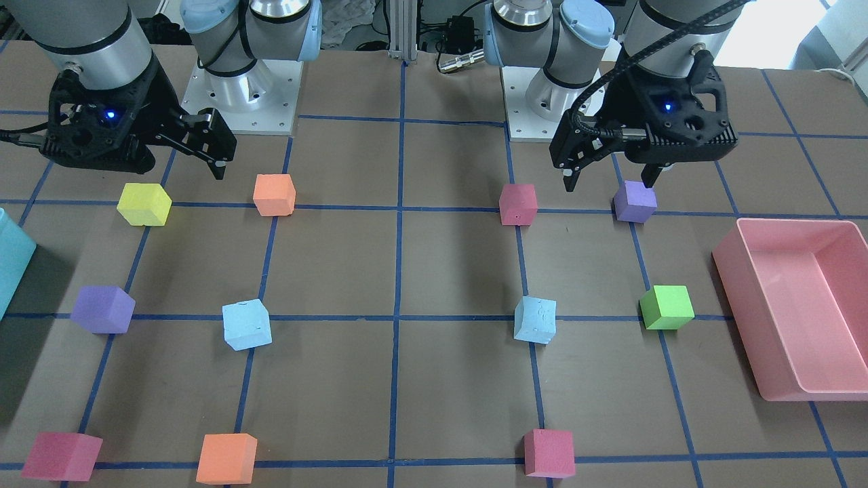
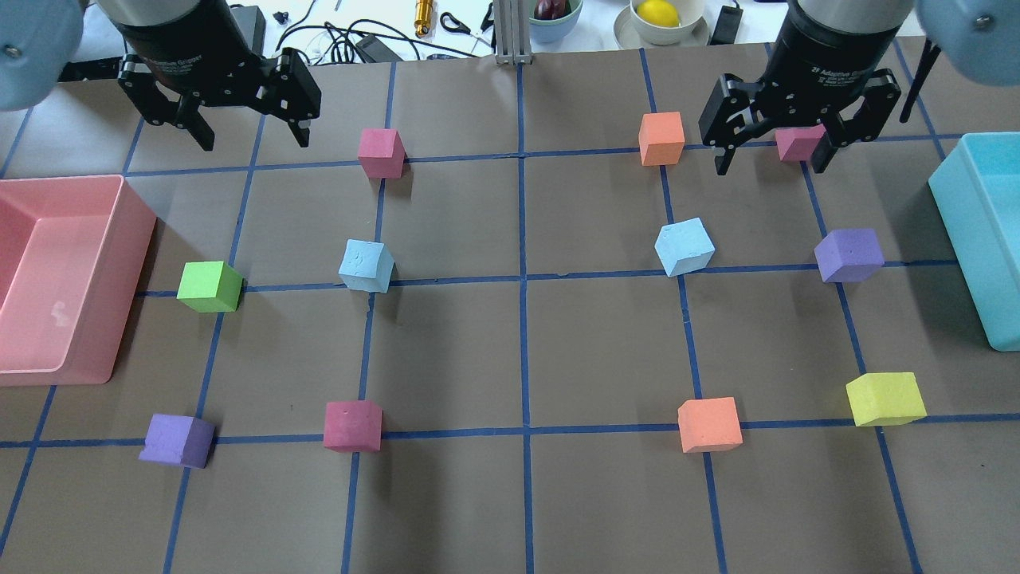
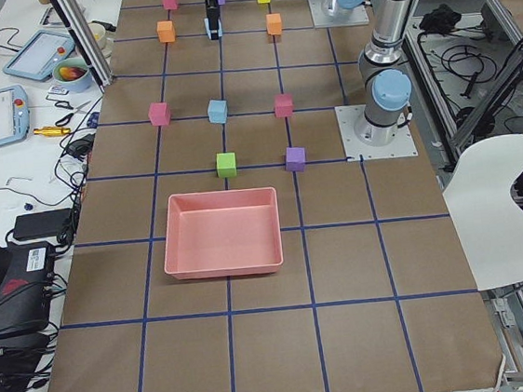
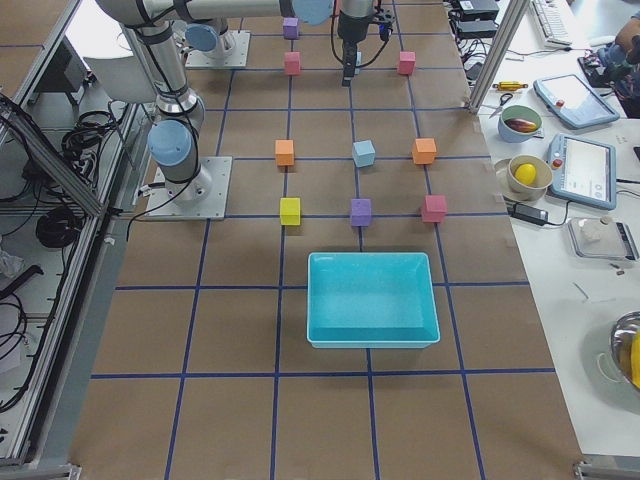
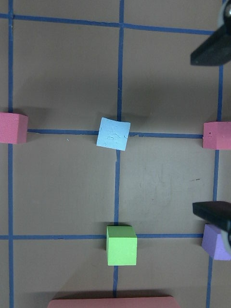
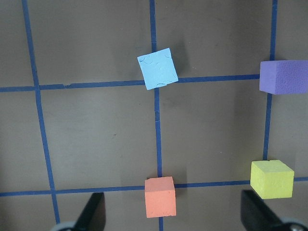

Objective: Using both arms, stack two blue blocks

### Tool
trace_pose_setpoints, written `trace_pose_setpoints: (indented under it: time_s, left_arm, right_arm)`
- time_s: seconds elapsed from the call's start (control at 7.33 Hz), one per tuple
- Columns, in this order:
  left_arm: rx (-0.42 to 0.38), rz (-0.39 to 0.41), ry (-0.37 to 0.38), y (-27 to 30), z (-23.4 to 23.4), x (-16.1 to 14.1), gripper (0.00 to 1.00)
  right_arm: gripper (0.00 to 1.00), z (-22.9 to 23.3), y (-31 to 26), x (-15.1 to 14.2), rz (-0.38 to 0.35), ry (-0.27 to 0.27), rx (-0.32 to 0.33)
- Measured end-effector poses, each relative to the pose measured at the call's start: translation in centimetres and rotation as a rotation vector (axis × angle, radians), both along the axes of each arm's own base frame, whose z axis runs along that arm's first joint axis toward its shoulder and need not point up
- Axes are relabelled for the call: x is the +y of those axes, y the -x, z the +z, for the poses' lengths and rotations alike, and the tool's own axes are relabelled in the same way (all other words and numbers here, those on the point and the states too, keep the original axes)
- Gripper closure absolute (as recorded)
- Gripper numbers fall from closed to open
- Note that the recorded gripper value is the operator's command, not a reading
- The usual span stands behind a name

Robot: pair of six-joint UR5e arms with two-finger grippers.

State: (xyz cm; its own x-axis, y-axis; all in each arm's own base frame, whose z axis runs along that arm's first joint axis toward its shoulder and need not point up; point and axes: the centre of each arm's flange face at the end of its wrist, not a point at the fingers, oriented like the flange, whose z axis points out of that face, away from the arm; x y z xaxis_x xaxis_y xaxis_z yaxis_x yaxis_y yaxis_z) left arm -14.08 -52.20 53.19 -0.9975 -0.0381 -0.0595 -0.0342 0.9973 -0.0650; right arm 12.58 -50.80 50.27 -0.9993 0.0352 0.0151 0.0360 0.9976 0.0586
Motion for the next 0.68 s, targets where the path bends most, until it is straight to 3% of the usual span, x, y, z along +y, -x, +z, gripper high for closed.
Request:
trace_pose_setpoints:
  time_s: [0.68]
  left_arm:
    - [0.002,0.0,-0.001,0.02,-0.07,0.01,0.0]
  right_arm:
    - [0.0,-0.06,0.17,-0.1,-0.003,0.001,0.004]
